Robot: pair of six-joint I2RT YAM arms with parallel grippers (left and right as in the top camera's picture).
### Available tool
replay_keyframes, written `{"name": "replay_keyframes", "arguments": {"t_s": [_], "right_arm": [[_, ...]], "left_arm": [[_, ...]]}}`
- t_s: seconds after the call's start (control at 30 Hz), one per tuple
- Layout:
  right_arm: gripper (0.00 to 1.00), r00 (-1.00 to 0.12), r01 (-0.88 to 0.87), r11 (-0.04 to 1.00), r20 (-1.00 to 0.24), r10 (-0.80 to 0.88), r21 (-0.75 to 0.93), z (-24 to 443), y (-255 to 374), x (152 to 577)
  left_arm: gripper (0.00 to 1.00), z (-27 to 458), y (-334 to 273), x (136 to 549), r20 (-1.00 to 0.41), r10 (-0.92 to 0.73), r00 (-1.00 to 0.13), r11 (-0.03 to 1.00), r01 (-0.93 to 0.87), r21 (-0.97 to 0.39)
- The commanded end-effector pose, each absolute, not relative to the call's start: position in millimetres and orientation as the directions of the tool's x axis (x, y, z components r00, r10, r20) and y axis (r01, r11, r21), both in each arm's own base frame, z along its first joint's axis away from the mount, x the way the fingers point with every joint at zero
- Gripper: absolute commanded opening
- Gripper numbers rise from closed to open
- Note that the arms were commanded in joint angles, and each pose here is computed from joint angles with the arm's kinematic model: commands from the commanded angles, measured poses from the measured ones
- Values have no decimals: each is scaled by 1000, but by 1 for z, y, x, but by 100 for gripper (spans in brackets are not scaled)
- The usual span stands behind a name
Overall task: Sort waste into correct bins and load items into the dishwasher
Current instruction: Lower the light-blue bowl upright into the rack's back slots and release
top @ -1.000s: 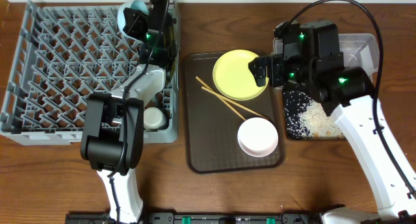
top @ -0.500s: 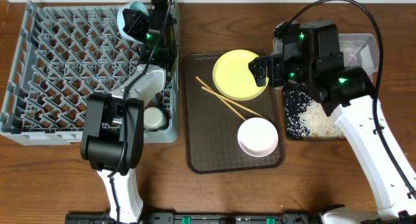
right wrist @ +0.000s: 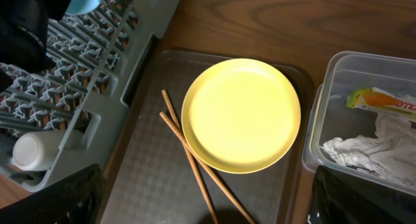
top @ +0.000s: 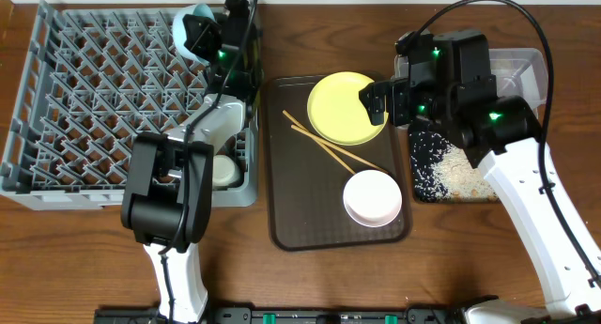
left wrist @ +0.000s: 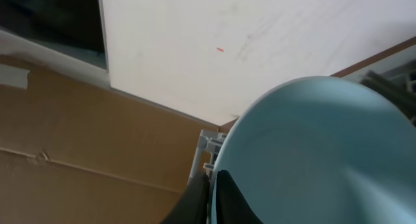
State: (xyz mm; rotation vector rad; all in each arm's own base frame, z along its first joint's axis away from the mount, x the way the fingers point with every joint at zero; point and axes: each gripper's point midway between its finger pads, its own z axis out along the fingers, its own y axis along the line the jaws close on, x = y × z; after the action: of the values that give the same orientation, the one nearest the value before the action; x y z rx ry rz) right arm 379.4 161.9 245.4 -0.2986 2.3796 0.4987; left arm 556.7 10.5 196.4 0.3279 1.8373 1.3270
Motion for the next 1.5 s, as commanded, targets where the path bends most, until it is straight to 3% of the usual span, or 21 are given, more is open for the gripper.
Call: {"name": "replay_keyframes", "arguments": {"t_s": [0.0,0.43,0.7,0.87,0.9,1.07,1.33,1.47], "right_arm": [[99,-743,-335,900,-665,-71,279,248,164,381],[99,-743,-335,900,-665,-71,279,248,164,381],[99,-743,-335,900,-665,-71,279,248,164,381],[99,-743,-335,900,-665,-71,279,248,164,381],[99,-743,-335,900,-665,-71,279,248,164,381],[99,-743,-335,900,-665,-71,279,248,164,381],[99,-743,-335,900,-665,-71,279,248,164,381],[99,-743,-335,900,-665,-71,279,248,164,381]], "left_arm": [[7,184,6,559,-438,634,-638,397,-218,892],[8,173,-16,551,-382,648,-659,378,-157,912],[9,145,-25,540,-381,616,-690,437,-104,894],[17,143,-21,535,-403,579,-708,448,-137,884],[27,143,-21,534,-412,574,-707,453,-145,880],[46,143,-23,534,-490,535,-689,505,-205,839],[63,141,-43,534,-590,493,-639,584,-260,769],[66,139,-60,535,-630,485,-606,630,-258,733]]}}
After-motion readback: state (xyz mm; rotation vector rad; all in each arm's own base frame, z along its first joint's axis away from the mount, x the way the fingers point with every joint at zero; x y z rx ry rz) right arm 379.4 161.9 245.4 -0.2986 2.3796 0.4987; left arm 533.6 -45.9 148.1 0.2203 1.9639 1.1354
